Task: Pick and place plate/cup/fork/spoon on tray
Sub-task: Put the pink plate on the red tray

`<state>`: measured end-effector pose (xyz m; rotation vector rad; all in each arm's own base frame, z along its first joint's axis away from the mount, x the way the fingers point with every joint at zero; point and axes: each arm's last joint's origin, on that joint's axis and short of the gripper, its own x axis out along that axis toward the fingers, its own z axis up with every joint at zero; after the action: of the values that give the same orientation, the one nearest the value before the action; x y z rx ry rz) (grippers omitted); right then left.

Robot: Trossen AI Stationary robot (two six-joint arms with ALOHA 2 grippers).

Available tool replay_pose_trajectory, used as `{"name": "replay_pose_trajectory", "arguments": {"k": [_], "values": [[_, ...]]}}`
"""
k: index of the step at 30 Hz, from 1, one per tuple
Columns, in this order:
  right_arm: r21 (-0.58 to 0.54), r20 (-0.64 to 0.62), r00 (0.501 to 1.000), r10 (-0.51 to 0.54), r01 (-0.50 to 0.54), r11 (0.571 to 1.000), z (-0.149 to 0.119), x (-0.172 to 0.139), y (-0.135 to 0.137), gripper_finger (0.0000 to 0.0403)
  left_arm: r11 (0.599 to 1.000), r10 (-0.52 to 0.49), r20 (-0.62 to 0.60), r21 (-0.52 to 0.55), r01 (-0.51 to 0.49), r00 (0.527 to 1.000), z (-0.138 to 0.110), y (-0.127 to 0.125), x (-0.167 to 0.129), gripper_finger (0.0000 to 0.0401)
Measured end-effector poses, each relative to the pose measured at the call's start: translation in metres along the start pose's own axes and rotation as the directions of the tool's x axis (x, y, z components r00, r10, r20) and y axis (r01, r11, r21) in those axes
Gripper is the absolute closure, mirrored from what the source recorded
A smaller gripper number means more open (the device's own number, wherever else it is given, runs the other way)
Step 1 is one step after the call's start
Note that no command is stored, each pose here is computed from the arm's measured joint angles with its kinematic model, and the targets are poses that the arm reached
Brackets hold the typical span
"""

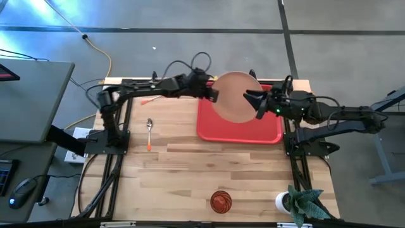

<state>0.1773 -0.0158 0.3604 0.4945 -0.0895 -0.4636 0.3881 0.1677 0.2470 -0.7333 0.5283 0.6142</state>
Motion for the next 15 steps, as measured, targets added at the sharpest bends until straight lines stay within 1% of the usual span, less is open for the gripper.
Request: {"name": "replay_pose_trajectory", "arguments": {"k": [1, 3, 5, 7, 10, 15], "values": [[-0.018, -0.002, 1.000, 0.000, 0.000, 1.000, 0.002, -0.002, 0.002, 0.0253, 1.000, -0.002, -0.026, -0.003, 0.002, 1.000, 0.000, -0.001, 0.008, 0.0393], [-0.050, -0.015, 1.000, -0.014, 0.014, 0.999, 0.004, -0.005, 0.006, 0.0253, 0.999, -0.018, -0.116, -0.031, 0.014, 0.993, -0.003, -0.001, 0.024, 0.0393], [-0.072, -0.030, 0.998, -0.046, 0.044, 0.996, 0.004, -0.007, 0.007, 0.0253, 0.998, 0.004, -0.206, -0.056, -0.015, 0.978, -0.007, 0.000, 0.037, 0.0393], [-0.092, -0.044, 0.996, -0.082, 0.078, 0.993, 0.001, -0.009, 0.007, 0.0253, 0.997, 0.046, -0.258, -0.041, -0.058, 0.965, -0.010, 0.002, 0.048, 0.0393], [-0.093, -0.067, 0.990, -0.123, 0.117, 0.989, -0.003, -0.011, 0.006, 0.0253, 0.997, 0.056, -0.268, -0.044, -0.070, 0.962, -0.009, 0.001, 0.061, 0.0393], [-0.062, -0.112, 0.984, -0.136, 0.130, 0.990, -0.009, -0.013, 0.005, 0.0253, 0.993, 0.050, -0.266, -0.088, -0.075, 0.963, -0.013, 0.004, 0.079, 0.0393]]}}
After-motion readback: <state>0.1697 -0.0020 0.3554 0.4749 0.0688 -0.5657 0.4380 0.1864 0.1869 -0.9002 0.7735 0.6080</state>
